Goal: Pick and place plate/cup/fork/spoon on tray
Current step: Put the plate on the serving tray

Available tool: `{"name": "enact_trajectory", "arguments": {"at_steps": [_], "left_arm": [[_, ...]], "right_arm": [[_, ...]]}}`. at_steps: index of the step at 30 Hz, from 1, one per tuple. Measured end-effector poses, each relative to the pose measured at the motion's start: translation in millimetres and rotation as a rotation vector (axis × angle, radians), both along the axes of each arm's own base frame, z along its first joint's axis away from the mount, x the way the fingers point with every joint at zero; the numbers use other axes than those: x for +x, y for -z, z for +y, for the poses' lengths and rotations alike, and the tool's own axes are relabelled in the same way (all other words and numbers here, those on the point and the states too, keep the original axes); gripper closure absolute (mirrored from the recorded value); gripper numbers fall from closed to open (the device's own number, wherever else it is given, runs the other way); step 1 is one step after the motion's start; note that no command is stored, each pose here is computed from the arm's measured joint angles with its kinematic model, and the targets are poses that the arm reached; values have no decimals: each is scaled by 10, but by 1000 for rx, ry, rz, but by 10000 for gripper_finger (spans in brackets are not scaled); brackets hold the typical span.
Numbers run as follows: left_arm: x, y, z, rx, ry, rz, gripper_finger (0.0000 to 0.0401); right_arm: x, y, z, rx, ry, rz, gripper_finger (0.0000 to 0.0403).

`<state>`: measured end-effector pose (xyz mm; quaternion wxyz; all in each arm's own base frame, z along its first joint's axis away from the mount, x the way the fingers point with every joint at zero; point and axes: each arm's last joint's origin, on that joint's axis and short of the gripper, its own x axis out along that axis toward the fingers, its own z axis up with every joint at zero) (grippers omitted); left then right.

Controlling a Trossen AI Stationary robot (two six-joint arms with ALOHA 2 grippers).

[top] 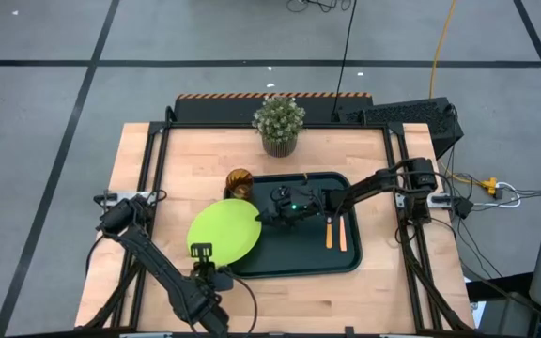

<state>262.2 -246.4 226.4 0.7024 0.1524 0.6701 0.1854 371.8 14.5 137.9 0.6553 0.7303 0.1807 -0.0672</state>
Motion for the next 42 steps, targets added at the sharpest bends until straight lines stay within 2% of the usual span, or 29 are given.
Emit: {"name": "enact_trajectory", "arguments": {"at_steps": [14,21,28,42], "left_arm": [[1,-1,0,5,2,-5,401],[0,-1,0,5,2,-5,401],[1,0,0,4,-5,-9,401],[-11,5,-11,-35,-33,23,399]], "right_arm": [[-8,10,75,-18,-33,7,248],[-14,13,151,-47,-66,4,317],[-9,0,152,-140,-100,-30,393],[-11,-1,160,-169,-138,-42,402]]}}
